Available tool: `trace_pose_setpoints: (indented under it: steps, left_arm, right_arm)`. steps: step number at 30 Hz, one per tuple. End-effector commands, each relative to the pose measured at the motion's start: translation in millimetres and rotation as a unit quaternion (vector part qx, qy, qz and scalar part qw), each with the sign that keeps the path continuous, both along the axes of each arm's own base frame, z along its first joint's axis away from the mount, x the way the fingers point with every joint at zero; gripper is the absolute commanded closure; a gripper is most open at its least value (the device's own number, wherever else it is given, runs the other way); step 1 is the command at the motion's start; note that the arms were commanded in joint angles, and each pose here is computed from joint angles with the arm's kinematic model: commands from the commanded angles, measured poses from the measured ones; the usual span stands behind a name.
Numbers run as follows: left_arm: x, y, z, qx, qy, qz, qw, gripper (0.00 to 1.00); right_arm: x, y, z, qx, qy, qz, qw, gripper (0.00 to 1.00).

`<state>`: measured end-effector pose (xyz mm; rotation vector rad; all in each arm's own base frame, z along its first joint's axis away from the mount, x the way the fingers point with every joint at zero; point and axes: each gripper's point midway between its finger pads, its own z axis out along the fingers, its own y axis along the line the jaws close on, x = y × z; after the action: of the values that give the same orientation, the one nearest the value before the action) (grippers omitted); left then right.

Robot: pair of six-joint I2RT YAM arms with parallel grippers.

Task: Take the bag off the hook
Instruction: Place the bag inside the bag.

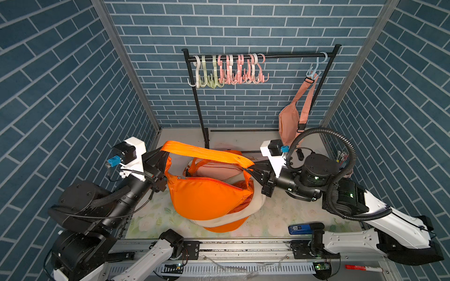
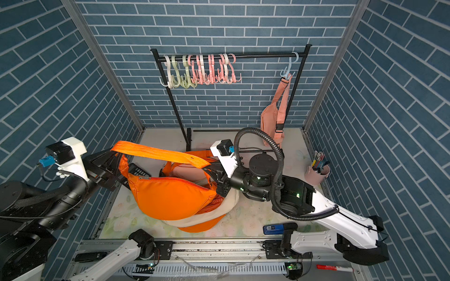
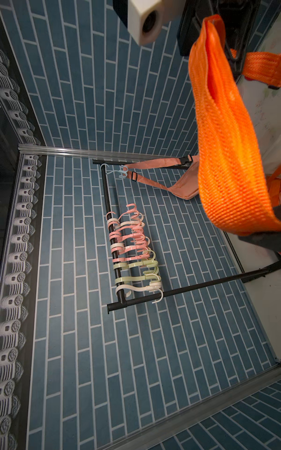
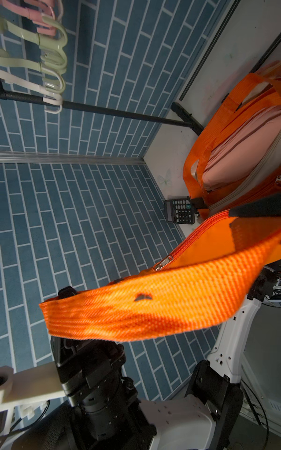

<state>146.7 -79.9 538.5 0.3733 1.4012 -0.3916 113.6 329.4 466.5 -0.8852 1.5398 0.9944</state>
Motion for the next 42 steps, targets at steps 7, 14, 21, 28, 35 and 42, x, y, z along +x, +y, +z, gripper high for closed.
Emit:
trace_pose_setpoints:
  steps: [7,14,21,28,35,42]
  left_arm:
    - [40,-19,-70,-0.053,0.085,0.001,0.995,1.0]
    - [98,-28,-103,-0.022,0.12,0.069,0.99,1.0]
    - [153,-30,-130,-0.016,0.156,0.122,0.98,1.0]
    - [203,-16,-182,-0.034,0.203,0.164,0.965,1.0]
    - [235,-23,-233,-0.028,0.25,0.167,0.953,1.0]
    - [250,-18,-264,-0.013,0.282,0.188,0.941,0.85]
  right_arm:
    - [79,-20,-36,-0.103,-0.023,-0.198,0.975,1.0]
    - [157,-30,-77,-0.113,0.052,-0.248,0.961,1.0]
    - [212,-25,-116,-0.123,0.104,-0.251,0.954,1.0]
    - [244,-15,-165,-0.12,0.149,-0.231,0.954,1.0]
    - [256,7,-209,-0.125,0.18,-0.194,0.956,1.0]
    - [273,12,-242,-0.121,0.211,-0.18,0.953,1.0]
